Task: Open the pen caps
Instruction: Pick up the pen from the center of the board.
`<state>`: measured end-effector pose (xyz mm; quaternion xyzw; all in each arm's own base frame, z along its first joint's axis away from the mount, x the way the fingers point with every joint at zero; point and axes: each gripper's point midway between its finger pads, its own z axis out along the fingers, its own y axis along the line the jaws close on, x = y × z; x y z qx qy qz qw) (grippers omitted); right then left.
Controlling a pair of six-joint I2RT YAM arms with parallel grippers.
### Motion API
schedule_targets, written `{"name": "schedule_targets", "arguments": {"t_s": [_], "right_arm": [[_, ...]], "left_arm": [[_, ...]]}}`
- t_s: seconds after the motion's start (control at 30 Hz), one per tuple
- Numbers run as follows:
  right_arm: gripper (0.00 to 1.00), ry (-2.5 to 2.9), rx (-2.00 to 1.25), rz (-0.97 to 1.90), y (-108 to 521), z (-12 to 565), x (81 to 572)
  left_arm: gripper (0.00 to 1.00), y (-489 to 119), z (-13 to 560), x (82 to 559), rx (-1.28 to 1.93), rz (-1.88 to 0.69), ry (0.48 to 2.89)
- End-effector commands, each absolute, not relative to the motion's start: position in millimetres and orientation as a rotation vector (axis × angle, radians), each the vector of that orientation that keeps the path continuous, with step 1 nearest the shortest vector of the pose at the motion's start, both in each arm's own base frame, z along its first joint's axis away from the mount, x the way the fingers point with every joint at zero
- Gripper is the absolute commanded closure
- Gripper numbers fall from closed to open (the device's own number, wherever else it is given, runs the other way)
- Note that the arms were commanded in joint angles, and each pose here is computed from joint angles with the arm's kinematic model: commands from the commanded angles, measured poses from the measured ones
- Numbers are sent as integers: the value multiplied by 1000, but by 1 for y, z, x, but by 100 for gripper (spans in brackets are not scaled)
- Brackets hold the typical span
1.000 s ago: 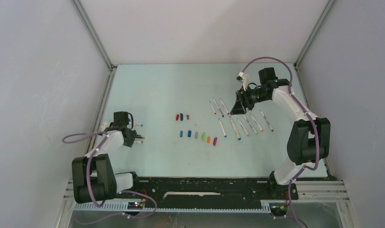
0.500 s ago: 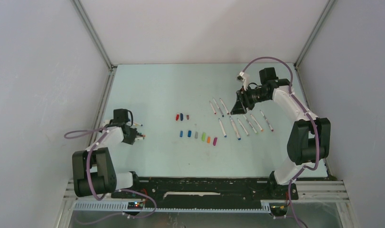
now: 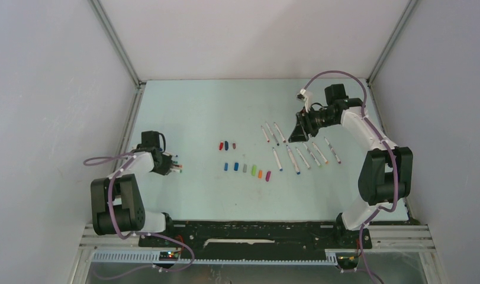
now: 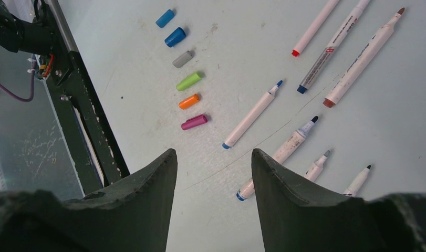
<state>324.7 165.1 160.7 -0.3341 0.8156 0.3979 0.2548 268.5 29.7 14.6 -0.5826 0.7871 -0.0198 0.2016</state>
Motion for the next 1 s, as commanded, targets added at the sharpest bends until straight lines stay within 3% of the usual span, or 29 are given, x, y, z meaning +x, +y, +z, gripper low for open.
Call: {"name": "schedule_targets", "arguments": {"t_s": [0.0, 0.13, 0.53, 0.73, 0.97], "right_arm": [[44, 2157, -928, 1089, 166, 175, 327], [44, 2154, -930, 1091, 166, 176, 327], [44, 2148, -930, 1100, 166, 177, 326], [43, 2121, -943, 1142, 170, 182, 321], [43, 2048, -1003, 1263, 188, 192, 304]], "left_arm": [[93, 20, -8, 235, -1656, -11, 2341], [98, 19, 1, 235, -1635, -38, 2324], [100, 8, 44, 233, -1522, -189, 2270], [100, -20, 83, 264, -1195, -508, 2215], [100, -66, 146, 297, -705, -889, 1962]]}}
